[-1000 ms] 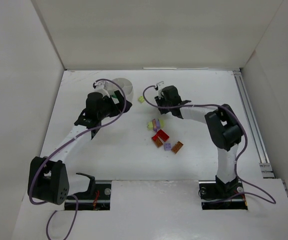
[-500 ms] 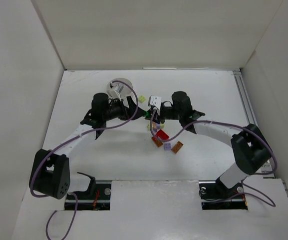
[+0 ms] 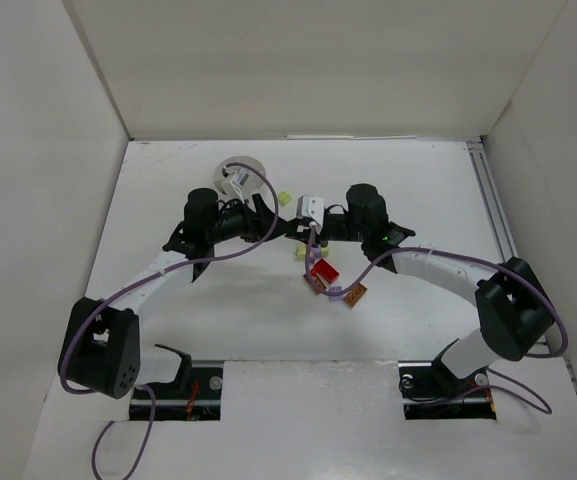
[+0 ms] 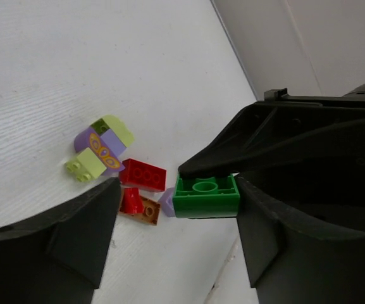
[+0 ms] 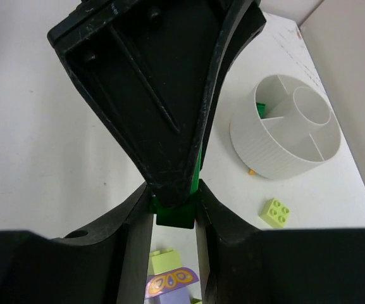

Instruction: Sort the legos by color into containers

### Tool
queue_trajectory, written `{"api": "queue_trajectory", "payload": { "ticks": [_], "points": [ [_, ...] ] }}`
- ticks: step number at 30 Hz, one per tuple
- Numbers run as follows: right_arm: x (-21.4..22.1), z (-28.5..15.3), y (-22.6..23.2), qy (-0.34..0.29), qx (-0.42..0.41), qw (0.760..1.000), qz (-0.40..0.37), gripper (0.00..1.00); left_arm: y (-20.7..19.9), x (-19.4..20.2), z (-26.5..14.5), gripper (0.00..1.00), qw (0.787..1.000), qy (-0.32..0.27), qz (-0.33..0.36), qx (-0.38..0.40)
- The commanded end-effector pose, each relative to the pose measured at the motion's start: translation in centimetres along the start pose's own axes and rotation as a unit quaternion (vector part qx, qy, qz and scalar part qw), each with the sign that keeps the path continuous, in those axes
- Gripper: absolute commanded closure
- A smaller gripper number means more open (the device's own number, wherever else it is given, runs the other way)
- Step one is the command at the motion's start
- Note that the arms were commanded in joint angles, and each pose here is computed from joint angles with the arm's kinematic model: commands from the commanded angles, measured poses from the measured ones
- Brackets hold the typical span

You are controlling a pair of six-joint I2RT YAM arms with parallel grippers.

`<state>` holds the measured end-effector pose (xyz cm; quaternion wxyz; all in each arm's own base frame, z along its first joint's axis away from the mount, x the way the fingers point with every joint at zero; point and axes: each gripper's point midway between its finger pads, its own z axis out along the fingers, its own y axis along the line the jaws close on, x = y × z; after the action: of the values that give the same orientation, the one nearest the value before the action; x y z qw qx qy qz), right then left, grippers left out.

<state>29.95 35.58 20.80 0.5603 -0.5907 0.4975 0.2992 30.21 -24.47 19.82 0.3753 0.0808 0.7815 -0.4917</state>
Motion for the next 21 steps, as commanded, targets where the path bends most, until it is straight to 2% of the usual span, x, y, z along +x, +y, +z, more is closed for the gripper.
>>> {"api": "queue_trajectory", "payload": {
  "ticks": [1,5,6,9,10,13,15,16,18,20,21],
  "points": [
    [-2.5,-0.1,-0.6,-0.035,0.012,0.999,-0.027,0.87,-2.0,-0.7,-0.3,0.37,0.999,-0.012,0.024,0.042],
    [-2.5,0.0,-0.7,-0.035,0.012,0.999,-0.023,0.87,-2.6,-0.4,-0.4,0.56,0.998,-0.009,0.029,0.055],
    [-2.5,0.0,-0.7,-0.035,0.012,0.999,-0.023,0.85,-2.7,-0.4,-0.4,0.63,0.998,-0.009,0.029,0.055],
    [-2.3,0.0,-1.1,-0.029,0.022,0.999,-0.022,0.84,-3.0,-0.6,-0.4,0.70,0.998,-0.009,0.033,0.061],
    [-2.3,0.0,-1.1,-0.029,0.022,0.999,-0.022,0.84,-3.0,-0.6,-0.4,0.79,0.998,-0.009,0.033,0.061],
    [-1.9,0.1,-1.0,-0.026,0.020,0.999,-0.019,0.79,-3.1,-0.9,-0.5,0.92,0.998,-0.015,0.035,0.059],
    [-1.8,0.1,-1.2,-0.023,0.025,0.999,-0.019,0.72,-3.1,-1.4,-0.5,1.00,0.998,-0.024,0.038,0.054],
    [-1.1,0.2,-1.2,-0.013,0.027,0.999,-0.013,0.61,-3.4,-1.6,-0.7,1.00,0.997,-0.027,0.041,0.056],
    [-1.0,0.2,-1.2,-0.005,0.027,1.000,-0.008,0.46,-3.1,-2.4,-0.6,1.00,0.997,-0.038,0.047,0.040],
    [-1.0,0.2,-1.3,-0.001,0.025,1.000,-0.015,0.00,-2.2,-3.3,-0.6,1.00,0.998,-0.046,0.048,0.009],
    [-0.9,0.1,-1.5,0.002,0.031,0.999,-0.015,0.00,-0.9,-4.4,-0.8,1.00,0.996,-0.066,0.047,-0.029]
  ]
}}
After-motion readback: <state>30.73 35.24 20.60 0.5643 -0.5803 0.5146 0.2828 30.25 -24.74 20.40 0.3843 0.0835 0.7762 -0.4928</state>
